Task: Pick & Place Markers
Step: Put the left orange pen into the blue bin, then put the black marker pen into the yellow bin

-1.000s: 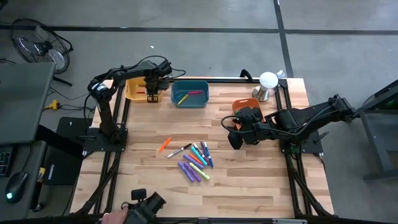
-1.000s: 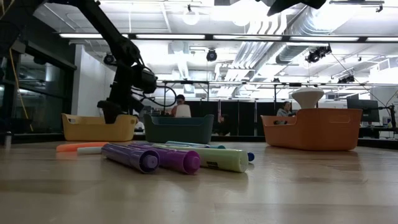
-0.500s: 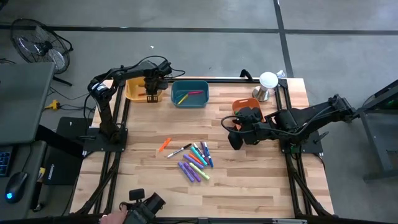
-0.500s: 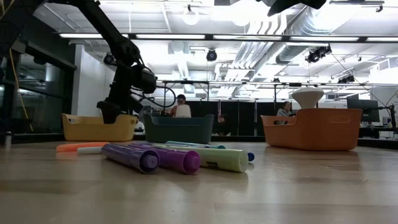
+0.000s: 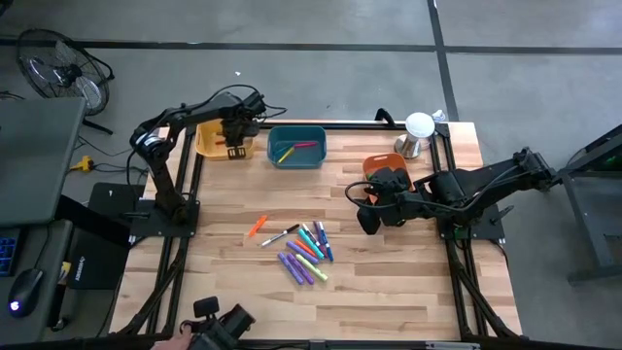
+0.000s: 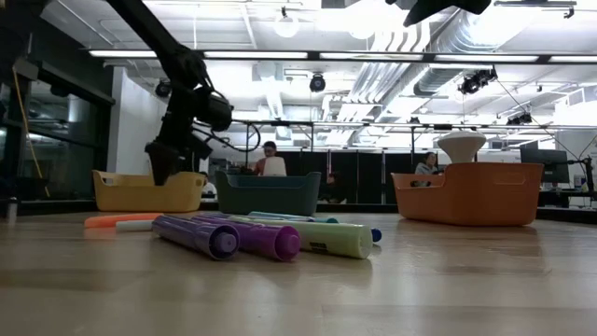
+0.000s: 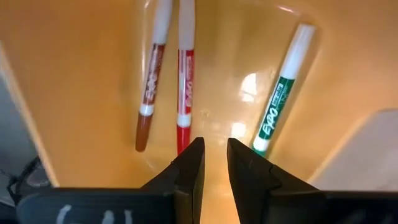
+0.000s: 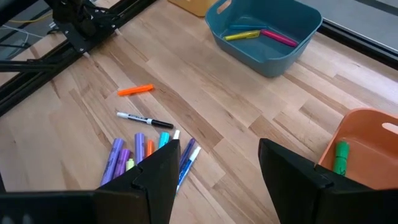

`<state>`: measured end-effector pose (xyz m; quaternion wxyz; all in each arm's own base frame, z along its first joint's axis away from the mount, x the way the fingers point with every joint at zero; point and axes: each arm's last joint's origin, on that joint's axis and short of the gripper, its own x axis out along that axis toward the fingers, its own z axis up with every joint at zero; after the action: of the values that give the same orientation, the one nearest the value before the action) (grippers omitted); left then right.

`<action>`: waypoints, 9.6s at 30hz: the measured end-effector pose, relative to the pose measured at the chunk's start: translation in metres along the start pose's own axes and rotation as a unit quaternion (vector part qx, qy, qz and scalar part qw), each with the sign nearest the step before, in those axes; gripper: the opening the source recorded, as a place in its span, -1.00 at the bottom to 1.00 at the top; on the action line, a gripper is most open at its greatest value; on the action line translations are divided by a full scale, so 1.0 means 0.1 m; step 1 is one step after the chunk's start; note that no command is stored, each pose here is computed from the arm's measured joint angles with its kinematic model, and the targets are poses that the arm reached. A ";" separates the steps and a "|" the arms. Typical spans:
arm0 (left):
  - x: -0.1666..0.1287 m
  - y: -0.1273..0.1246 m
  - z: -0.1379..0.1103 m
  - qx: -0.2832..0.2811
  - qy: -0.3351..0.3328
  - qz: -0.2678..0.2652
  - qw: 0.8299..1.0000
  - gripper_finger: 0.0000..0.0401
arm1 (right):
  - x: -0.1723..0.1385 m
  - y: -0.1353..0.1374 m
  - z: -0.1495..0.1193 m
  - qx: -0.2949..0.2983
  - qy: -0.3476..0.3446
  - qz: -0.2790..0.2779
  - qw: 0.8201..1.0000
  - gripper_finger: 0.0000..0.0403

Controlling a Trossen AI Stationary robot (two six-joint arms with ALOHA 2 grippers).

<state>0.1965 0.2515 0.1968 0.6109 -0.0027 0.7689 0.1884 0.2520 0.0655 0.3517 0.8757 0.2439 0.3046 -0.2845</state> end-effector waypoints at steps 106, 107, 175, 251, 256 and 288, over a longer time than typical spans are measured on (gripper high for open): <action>-0.12 -2.89 0.02 -0.246 -0.029 -0.186 0.951 -0.12 | -0.01 0.11 0.01 -0.156 0.040 0.101 0.982 0.02; -0.12 -2.89 0.02 -0.246 -0.032 -0.185 0.951 -0.18 | -0.01 0.11 0.00 -0.156 0.040 0.101 0.982 0.02; -1.17 -2.40 0.34 -0.135 -0.203 -0.132 0.961 -0.85 | -0.01 0.10 0.00 -0.158 0.039 0.095 0.982 0.02; -0.61 -1.00 0.94 0.045 -0.169 -0.037 0.984 -0.36 | -0.01 0.08 0.03 -0.108 0.006 0.058 0.992 0.02; -0.76 -1.01 0.80 -0.001 -0.173 -0.102 0.980 -0.36 | -0.01 0.08 0.02 -0.108 0.011 0.062 0.992 0.02; -1.37 -2.41 0.26 -0.010 -0.176 -0.185 0.967 -0.36 | -0.01 0.10 0.01 -0.110 0.034 0.084 0.990 0.02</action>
<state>0.3118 0.0043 0.2516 0.7611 -0.1178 0.6331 0.0772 0.2580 0.0722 0.3553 0.9072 0.1804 0.3418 -0.1661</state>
